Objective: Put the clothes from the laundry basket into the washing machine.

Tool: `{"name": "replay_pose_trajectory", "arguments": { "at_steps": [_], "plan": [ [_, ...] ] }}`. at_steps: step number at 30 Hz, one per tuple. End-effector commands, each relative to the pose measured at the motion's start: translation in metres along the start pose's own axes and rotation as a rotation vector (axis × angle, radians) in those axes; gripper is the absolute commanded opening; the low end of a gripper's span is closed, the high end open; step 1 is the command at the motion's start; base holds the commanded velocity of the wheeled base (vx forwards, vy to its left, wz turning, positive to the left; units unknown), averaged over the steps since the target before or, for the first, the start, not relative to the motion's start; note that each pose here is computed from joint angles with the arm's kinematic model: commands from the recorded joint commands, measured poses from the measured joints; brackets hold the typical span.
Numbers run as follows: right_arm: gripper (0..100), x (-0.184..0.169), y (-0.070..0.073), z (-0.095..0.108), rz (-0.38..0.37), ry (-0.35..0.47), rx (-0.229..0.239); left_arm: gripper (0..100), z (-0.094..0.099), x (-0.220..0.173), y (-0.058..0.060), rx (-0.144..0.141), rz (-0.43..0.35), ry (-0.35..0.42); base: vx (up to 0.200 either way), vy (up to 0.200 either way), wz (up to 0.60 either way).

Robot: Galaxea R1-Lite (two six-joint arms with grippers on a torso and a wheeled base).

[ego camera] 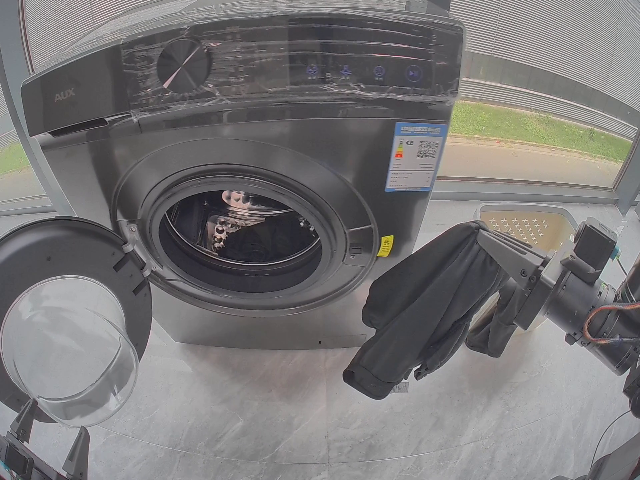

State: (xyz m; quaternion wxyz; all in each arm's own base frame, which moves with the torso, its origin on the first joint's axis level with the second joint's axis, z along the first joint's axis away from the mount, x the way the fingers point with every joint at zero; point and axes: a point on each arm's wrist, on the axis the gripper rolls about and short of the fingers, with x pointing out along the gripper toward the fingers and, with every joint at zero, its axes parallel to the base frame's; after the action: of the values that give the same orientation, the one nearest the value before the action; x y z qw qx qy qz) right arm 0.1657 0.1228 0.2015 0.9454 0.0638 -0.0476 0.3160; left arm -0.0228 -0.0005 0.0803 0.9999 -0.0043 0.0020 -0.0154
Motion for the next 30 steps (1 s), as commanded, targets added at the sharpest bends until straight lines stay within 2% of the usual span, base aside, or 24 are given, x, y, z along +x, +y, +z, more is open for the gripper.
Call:
{"name": "replay_pose_trajectory", "arguments": {
  "at_steps": [1,8,14,23,30],
  "plan": [
    [0,0.0008,0.0000,-0.0008,0.000,0.002,0.000,100,-0.0048,0.0000,0.0000,0.001,0.000,0.001,0.000,0.200,0.00],
    [0,0.0006,0.0000,-0.0011,0.000,0.003,0.000,100,-0.0048,0.0000,0.0000,0.001,0.000,0.001,0.000,0.029,0.00],
    [0,0.0008,-0.0004,-0.0013,-0.001,0.003,0.000,100,-0.0048,0.0000,0.0000,0.001,0.000,0.001,-0.200,0.000,0.00],
    [0,0.0011,-0.0001,-0.0020,0.000,0.008,0.002,100,-0.0048,0.0000,0.0000,0.001,0.000,0.001,0.000,0.000,0.00],
    [0,0.0022,-0.0003,-0.0038,-0.001,0.014,0.003,100,-0.0048,0.0000,0.0000,0.001,0.000,0.001,0.000,0.200,0.00]
  ]
}}
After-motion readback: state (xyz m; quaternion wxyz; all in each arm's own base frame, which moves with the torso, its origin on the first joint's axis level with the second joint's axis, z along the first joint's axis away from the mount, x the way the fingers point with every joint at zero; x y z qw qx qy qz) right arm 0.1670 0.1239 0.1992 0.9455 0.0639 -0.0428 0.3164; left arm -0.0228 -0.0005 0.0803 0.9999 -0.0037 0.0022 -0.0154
